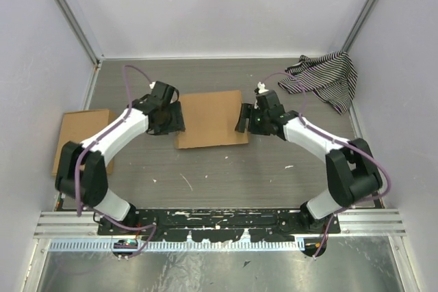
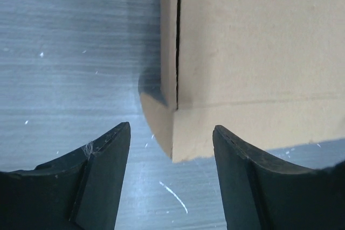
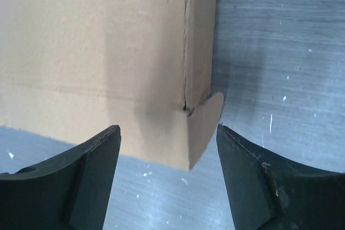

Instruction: Fold the paper box

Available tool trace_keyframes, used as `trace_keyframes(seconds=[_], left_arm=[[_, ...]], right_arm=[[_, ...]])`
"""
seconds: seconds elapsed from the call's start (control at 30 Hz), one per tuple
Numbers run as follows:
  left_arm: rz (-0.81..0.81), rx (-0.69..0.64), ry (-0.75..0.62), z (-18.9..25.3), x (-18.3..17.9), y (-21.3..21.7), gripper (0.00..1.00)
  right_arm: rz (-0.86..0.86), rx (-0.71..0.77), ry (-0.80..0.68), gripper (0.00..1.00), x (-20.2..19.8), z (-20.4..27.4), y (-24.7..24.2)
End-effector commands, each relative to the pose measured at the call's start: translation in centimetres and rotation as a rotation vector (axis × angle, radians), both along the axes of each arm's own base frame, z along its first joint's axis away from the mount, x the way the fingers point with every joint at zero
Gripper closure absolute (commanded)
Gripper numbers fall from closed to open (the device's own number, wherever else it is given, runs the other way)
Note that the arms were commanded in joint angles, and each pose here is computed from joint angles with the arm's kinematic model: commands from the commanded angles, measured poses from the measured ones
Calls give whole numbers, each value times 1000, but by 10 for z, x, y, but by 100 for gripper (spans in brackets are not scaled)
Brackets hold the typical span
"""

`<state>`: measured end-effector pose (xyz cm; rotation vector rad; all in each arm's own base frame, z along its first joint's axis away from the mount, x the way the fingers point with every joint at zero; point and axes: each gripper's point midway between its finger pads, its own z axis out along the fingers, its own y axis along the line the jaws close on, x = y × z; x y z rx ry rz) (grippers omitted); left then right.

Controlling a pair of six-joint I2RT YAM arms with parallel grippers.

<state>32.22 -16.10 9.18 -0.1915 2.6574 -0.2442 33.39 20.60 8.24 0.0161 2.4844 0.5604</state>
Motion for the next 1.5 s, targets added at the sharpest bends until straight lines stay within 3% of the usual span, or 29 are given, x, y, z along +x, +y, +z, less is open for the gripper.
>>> trace_keyframes(seconds=[0.0, 0.23, 1.03, 1.47], left_arm=[[14, -71, -66, 20, -18, 4, 30], [-15, -193, -96, 7, -27, -12, 33], [-69, -172, -30, -25, -27, -26, 38], [-81, -196, -15, -10, -36, -28, 45]], right_arm=[[42, 67, -74, 24, -17, 32, 1], [117, 83, -68, 28, -28, 24, 7], [163, 60, -43, 39, -28, -2, 15], [195, 93, -50, 44, -38, 13, 22]])
